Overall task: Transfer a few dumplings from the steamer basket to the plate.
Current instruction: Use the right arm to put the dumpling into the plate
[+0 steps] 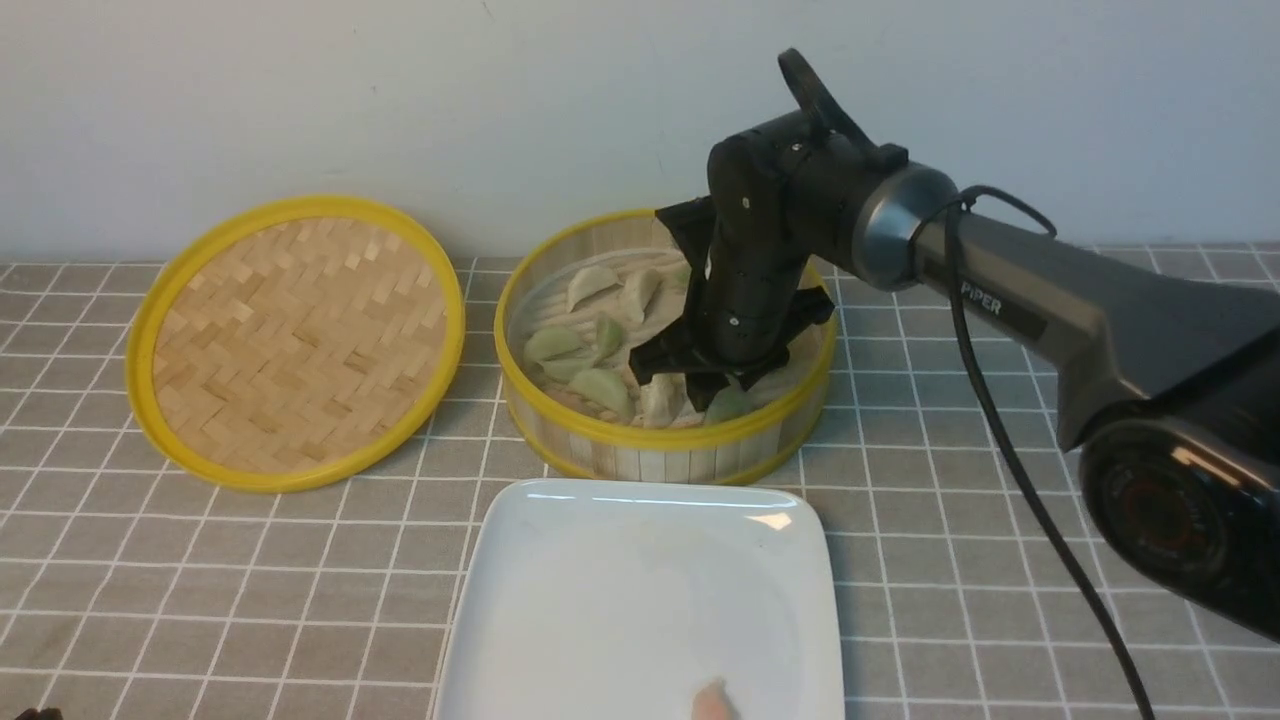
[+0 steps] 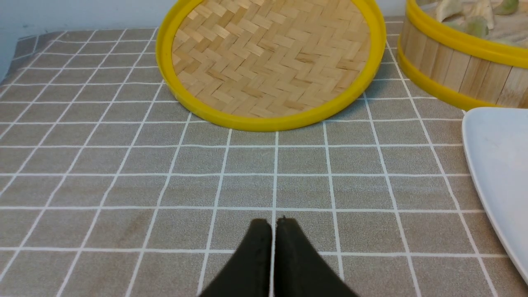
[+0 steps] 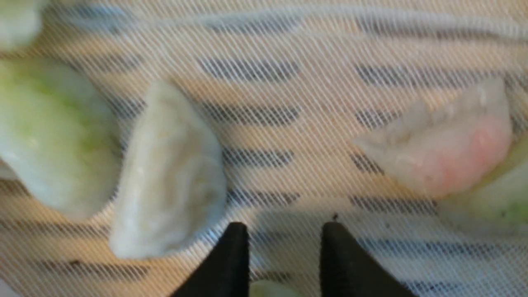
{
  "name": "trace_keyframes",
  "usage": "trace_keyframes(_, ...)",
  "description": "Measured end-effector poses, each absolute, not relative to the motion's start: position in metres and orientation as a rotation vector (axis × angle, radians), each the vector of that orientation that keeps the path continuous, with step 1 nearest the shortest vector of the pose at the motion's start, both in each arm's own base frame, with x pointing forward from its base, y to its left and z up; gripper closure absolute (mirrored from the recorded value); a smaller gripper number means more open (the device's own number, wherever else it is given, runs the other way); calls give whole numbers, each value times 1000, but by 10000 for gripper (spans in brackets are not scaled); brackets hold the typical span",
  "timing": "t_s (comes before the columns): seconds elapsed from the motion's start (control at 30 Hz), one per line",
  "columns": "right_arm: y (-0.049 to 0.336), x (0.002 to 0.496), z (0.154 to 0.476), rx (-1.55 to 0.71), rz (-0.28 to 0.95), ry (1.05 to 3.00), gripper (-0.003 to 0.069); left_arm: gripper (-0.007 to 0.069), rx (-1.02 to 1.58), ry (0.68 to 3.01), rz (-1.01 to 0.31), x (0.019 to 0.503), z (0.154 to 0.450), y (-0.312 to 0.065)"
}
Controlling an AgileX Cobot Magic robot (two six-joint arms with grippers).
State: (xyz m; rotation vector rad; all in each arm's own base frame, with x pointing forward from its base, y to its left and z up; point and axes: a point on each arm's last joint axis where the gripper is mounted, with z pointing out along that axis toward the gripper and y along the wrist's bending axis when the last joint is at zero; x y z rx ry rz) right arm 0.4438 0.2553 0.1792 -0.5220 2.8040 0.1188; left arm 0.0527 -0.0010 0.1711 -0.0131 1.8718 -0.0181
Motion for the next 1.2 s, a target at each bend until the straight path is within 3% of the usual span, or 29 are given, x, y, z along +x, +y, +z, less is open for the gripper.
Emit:
trace_keyframes(0.27,252,433,226,-522,175,2747,490,630,-13,1872,-18,53,171,-1)
trace_keyframes(0.33,249,429,246,-519,189,2713,555,630,-13,1872,-18,53,171,-1)
trace_keyframes(0.37,249,429,250,-519,191,2705,554,630,-13,1872,-18,53,171,-1)
trace_keyframes(0.97,247,429,258,-521,175,2688,553,630,-13,1872,-18,53,171,-1)
trace_keyframes(1.13,248,419,288,-527,276,2637,553,630,-13,1872,-18,53,171,-1)
trace_keyframes(1.2,246,403,306,-524,371,2632,553,630,-14,1872,-19,53,171,-1)
